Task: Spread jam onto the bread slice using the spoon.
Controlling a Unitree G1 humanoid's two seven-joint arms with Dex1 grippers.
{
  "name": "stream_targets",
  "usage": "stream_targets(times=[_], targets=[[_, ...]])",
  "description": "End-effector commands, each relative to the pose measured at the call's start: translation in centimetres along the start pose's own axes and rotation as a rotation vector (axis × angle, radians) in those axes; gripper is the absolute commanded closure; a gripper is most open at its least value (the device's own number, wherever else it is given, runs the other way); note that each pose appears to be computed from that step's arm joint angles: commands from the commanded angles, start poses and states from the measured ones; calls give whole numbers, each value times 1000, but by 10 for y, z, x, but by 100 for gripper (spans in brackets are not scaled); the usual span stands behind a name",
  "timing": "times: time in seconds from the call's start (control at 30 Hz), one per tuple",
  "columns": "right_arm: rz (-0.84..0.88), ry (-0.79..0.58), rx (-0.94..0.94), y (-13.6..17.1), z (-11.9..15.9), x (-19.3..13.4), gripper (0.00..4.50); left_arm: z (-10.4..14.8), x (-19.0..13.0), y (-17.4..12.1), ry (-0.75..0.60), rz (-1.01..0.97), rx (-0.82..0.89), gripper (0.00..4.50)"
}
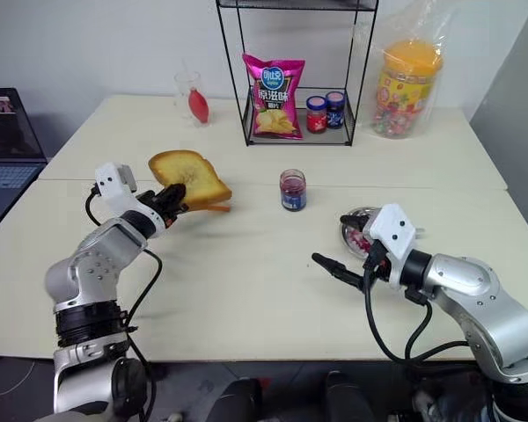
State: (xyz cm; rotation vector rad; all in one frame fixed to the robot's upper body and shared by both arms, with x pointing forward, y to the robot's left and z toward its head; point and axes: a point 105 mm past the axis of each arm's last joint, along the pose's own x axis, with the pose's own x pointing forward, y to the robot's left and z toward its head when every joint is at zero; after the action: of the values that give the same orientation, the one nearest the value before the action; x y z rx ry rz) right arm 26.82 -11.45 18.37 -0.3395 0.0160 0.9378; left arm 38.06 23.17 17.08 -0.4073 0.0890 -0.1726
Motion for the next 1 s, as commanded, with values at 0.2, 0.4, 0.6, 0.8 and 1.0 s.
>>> stream_targets(times=[0.2,0.4,0.6,0.8,1.0], targets=[[3,-37,-47,-5,9,-3,0,3,-15,19,-28,114,30,449],[4,-37,-46,-5,9,-3,0,-9,-20,38,11,194,35,449],[11,-34,-41,-3,9,-3,0,-22,-26,55,57,269,46,308],[17,-26,-39,-3,7,-3,0,-23,-31,59,42,309,51,269],[25,-24,-40,-2,7,-2,0,-18,-31,56,5,303,30,269]])
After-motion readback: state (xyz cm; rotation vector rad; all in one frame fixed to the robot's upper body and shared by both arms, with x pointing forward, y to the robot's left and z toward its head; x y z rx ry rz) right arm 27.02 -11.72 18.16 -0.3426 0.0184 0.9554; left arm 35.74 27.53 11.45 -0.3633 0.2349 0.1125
